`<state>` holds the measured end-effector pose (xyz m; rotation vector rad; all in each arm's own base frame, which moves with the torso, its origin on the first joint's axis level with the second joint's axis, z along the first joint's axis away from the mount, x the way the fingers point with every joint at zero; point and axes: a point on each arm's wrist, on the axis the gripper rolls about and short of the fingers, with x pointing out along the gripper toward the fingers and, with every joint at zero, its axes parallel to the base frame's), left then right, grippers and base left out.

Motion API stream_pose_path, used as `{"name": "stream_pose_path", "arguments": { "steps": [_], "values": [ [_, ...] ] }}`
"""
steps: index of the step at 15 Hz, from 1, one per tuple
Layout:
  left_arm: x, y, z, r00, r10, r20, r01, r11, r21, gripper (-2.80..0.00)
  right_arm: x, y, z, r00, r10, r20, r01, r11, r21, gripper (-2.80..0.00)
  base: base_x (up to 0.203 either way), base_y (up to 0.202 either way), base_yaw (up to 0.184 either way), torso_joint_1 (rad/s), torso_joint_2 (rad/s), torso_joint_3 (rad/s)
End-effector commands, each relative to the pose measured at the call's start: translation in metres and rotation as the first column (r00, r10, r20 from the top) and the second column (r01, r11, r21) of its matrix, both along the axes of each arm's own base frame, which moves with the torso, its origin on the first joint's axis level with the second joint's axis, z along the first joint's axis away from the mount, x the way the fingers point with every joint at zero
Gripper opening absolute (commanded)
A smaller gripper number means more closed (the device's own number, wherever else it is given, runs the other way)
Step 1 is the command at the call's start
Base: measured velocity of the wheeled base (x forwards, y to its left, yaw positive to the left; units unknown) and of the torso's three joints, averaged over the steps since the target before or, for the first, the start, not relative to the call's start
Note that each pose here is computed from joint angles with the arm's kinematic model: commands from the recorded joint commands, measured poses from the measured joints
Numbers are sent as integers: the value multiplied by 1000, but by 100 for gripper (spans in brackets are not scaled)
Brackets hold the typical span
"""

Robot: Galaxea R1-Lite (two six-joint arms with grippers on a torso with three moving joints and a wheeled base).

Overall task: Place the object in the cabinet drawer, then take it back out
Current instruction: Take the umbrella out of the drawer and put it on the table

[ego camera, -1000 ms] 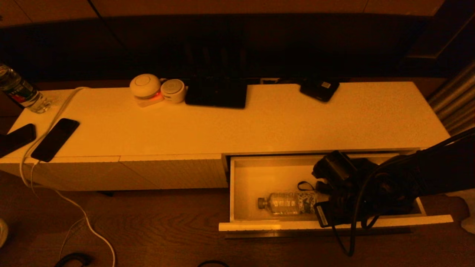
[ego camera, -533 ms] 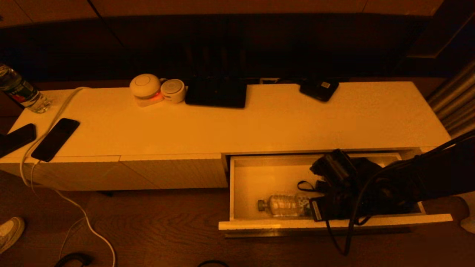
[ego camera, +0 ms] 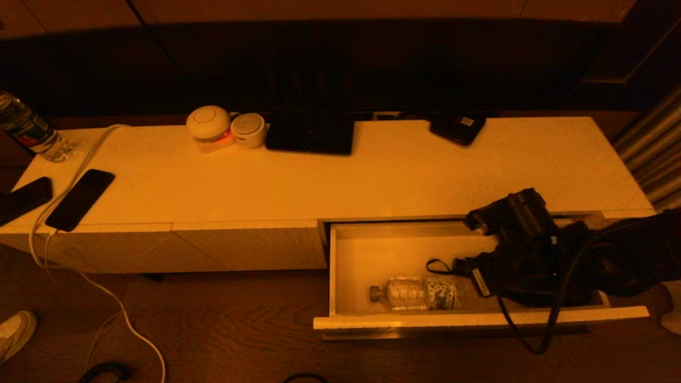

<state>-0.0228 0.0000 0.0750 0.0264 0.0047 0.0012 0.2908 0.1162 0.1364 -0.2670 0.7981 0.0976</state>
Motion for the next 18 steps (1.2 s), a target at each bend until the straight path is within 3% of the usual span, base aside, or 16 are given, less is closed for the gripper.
{"name": "stream_pose_path", "arguments": {
  "steps": [1,2,4,7,9,10,11,12,14,18],
  "values": [
    [0,0,0,1000,0,0,0,1000,0,-280,-8,-19,23,994,89,57,-82,990,-117,-280,0,0,0,0,0,0],
    [0,0,0,1000,0,0,0,1000,0,-280,-8,-30,30,984,166,58,-149,963,-226,-280,0,0,0,0,0,0],
    [0,0,0,1000,0,0,0,1000,0,-280,-9,-49,40,958,284,29,-248,878,-410,-280,0,0,0,0,0,0],
    [0,0,0,1000,0,0,0,1000,0,-280,-15,-71,48,903,421,-82,-379,692,-615,-280,0,0,0,0,0,0],
    [0,0,0,1000,0,0,0,1000,0,-280,-22,-84,53,846,495,-199,-483,555,-677,-280,0,0,0,0,0,0],
    [0,0,0,1000,0,0,0,1000,0,-280,-25,-89,53,815,524,-247,-535,516,-669,-280,0,0,0,0,0,0],
    [0,0,0,1000,0,0,0,1000,0,-280,-26,-94,52,754,577,-312,-610,442,-658,-280,0,0,0,0,0,0],
    [0,0,0,1000,0,0,0,1000,0,-280,-25,-99,50,703,613,-361,-664,384,-641,-280,0,0,0,0,0,0],
    [0,0,0,1000,0,0,0,1000,0,-280,-18,-112,39,643,619,-451,-732,326,-598,-280,0,0,0,0,0,0],
    [0,0,0,1000,0,0,0,1000,0,-280,-7,-124,23,545,677,-494,-818,303,-488,-280,0,0,0,0,0,0]
  ]
}}
